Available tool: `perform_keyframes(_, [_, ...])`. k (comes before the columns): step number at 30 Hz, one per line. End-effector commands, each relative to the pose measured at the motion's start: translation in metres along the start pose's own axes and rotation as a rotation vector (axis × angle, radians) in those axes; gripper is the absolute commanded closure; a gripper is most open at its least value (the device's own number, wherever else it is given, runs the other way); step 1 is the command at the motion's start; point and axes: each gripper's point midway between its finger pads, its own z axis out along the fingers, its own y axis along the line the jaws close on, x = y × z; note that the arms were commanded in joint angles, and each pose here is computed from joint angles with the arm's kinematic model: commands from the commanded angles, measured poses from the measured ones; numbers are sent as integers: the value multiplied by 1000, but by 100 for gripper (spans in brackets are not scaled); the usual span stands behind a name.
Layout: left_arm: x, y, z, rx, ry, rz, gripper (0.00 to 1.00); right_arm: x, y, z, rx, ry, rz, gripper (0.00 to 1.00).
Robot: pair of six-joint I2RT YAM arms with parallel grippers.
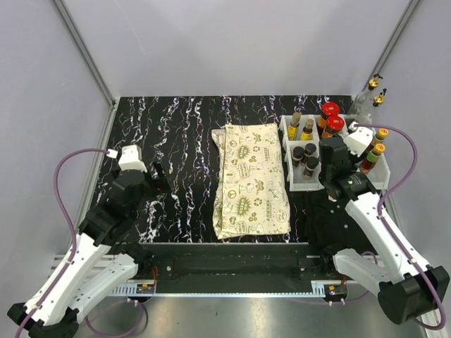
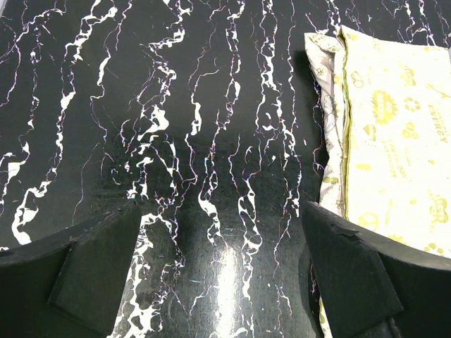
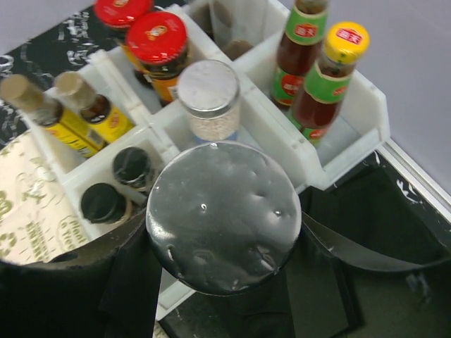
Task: Organize the condiment bottles
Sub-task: Place the bottle in the storage box.
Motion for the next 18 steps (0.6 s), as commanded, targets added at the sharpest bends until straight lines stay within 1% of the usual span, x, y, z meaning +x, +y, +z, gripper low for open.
perform_keyframes(1, [-7,-9,1,38,-23,-11,1,-6,-8,14,53,-21,145,100])
perform_keyframes(7, [-3,-16,4,66,5,1,1,-1,-25,43,159,-59,236,100])
perform_keyframes(9, [-2,-20,5,83,16,6,1,5,-28,57,196,-53,242,100])
perform_keyframes(13, [5,-32,7,147,49,26,1,12,-29,81,224,-43,262,100])
perform_keyframes(18, [9,-43,8,198,78,50,1,26,-24,103,210,-14,260,100])
